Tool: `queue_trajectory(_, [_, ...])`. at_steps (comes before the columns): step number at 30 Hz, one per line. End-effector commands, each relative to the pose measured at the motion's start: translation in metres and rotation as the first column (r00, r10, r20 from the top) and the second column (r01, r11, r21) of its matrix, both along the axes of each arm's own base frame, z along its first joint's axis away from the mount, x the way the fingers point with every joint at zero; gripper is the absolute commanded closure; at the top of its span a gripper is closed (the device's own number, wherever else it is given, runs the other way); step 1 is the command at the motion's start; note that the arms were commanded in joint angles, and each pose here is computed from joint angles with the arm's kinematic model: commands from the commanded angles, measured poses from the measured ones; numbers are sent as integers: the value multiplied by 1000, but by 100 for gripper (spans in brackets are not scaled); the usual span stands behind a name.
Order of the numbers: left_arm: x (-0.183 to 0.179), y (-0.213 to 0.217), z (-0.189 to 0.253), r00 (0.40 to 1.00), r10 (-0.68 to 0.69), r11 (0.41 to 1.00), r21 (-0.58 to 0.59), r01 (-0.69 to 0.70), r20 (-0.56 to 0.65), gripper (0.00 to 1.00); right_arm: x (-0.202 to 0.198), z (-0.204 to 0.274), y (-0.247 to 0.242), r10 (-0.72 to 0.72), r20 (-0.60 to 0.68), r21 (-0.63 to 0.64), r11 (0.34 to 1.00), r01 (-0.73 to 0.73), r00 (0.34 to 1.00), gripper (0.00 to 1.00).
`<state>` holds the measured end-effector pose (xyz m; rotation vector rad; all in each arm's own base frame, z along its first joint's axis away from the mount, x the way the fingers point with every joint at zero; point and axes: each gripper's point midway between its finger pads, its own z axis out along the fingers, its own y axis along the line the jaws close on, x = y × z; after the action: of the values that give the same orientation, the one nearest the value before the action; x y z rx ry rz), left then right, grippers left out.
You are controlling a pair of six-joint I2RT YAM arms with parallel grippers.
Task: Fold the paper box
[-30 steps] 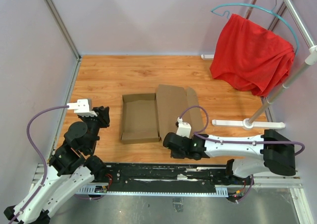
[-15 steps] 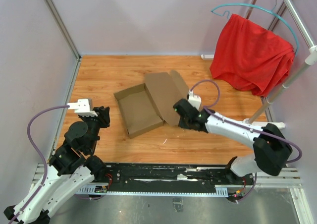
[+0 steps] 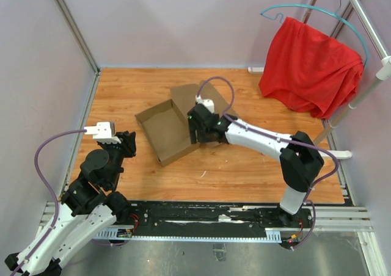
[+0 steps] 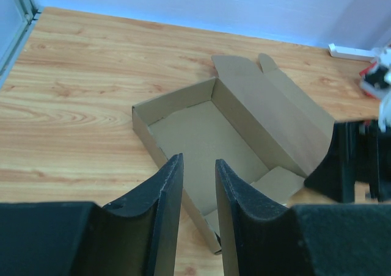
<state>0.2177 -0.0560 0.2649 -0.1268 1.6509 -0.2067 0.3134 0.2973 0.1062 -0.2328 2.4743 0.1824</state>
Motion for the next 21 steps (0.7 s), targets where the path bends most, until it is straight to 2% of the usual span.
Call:
queue_trajectory(1, [1,0,3,1000,1,1000,-6,-1,15,66,-56,14,49,-11,-45,249,968,22,999,8])
queue_trajectory(2, [1,0,3,1000,0,1000,-6,0,16,66,-60,11,61,-23,-76,328,943,47,997,0])
queue_trajectory(4, [1,0,3,1000,1,1000,-6,-1,15,66,-62,2,67,-91,-136,389,911,138,986,1])
queue_trajectory(9, [0,2,4,1000,11,1000,-11,-11,20,66,-55,3,76,-221,-144,382,887,260,965,2])
queue_trajectory(12, [0,3,5,1000,12,1000,-14,-12,23,66,-50,7,89,-242,-136,396,876,277,961,0])
queue_trajectory(17, [0,3,4,1000,11,1000,-13,-10,22,66,-48,-12,87,-374,-217,267,866,423,902,12])
queue_trajectory(21, [-1,3,4,1000,10,1000,-14,-10,23,66,-52,-23,92,-399,-265,212,864,457,878,19])
